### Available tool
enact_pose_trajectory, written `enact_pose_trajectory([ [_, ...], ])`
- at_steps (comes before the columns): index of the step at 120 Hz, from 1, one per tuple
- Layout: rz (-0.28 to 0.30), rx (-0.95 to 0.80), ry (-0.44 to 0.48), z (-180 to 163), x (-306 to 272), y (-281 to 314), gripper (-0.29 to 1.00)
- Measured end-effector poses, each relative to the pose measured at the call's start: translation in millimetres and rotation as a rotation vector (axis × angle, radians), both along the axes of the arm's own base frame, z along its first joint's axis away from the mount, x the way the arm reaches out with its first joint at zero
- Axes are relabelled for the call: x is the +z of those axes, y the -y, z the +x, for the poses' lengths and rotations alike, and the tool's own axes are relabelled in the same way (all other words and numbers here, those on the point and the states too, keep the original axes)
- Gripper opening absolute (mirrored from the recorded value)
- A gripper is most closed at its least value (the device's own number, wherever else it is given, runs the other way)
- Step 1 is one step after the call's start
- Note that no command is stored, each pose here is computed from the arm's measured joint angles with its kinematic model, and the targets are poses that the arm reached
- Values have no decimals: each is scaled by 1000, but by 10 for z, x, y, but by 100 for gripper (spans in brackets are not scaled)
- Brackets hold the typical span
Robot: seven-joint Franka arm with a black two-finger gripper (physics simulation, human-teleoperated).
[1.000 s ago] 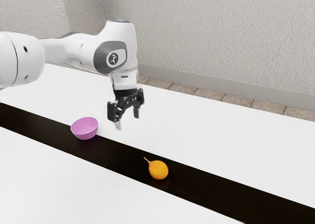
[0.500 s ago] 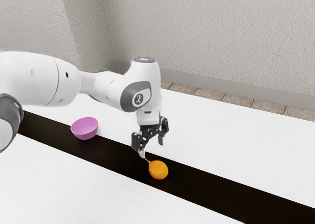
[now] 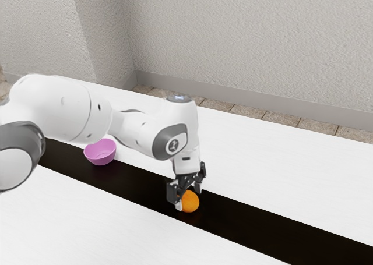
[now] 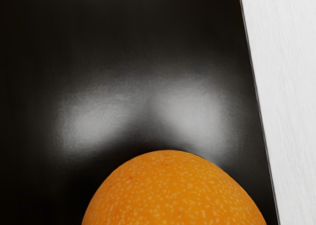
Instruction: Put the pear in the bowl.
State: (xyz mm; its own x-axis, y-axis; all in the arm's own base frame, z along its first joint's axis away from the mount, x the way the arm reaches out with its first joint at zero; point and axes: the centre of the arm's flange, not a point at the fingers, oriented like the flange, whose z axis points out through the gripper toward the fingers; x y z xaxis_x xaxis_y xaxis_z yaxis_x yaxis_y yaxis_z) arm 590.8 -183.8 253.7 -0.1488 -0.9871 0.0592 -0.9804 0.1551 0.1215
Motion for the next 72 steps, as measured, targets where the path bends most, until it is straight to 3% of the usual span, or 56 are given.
enact_pose_trajectory([
  [32, 8, 46, 27, 29, -157, 33, 69],
  [50, 9, 68, 42, 47, -122, 32, 43],
  [72, -15, 103, 85, -220, 374, -115, 26],
])
